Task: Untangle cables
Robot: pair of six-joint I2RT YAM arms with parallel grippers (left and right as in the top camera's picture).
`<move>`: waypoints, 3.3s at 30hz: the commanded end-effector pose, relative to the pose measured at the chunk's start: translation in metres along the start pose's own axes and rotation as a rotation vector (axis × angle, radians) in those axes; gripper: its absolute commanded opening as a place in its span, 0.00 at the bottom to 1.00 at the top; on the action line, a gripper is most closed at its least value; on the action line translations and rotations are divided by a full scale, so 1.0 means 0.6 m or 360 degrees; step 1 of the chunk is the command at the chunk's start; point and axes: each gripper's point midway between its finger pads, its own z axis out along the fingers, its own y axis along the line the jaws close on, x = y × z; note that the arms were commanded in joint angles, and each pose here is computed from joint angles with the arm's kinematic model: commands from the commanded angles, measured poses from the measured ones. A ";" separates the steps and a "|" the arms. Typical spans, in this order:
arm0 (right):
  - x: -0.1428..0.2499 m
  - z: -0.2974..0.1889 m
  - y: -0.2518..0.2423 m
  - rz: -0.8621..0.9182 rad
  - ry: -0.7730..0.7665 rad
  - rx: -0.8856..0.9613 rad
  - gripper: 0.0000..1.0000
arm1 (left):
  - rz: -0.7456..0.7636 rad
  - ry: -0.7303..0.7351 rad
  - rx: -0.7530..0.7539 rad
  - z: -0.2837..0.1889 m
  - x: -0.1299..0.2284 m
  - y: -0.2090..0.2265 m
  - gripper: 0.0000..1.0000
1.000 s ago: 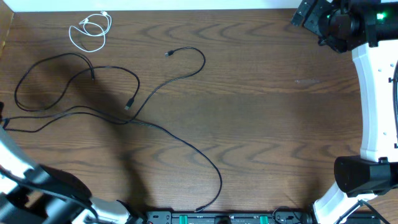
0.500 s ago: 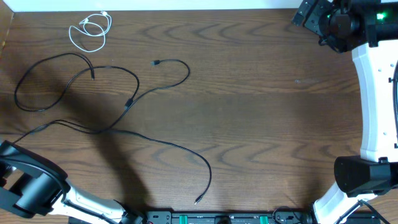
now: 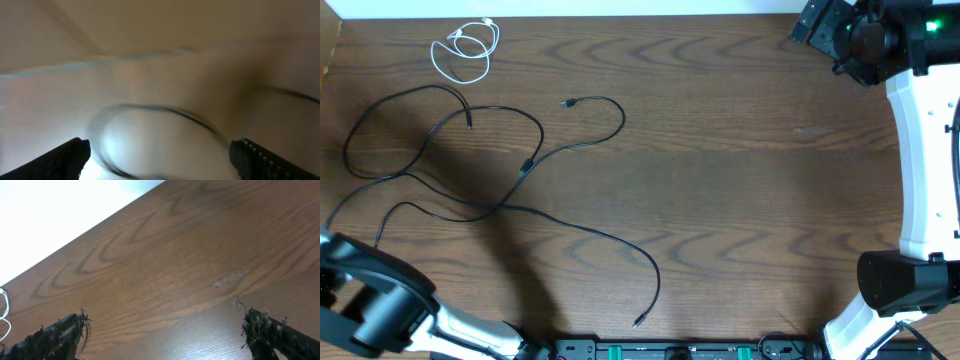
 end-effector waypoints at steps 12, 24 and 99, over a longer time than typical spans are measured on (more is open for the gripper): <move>0.025 0.003 0.016 -0.0168 0.0056 0.0001 0.99 | 0.1111 0.0555 0.1156 -0.224 0.334 -0.343 0.82; 0.037 0.002 0.024 -0.0208 0.0080 -0.0005 0.99 | 0.2009 0.0606 0.1246 -0.242 0.589 -0.435 0.82; 0.044 0.001 0.037 -0.0216 0.0103 -0.0056 0.99 | 0.2120 0.1383 0.1156 -0.389 0.715 -0.267 0.07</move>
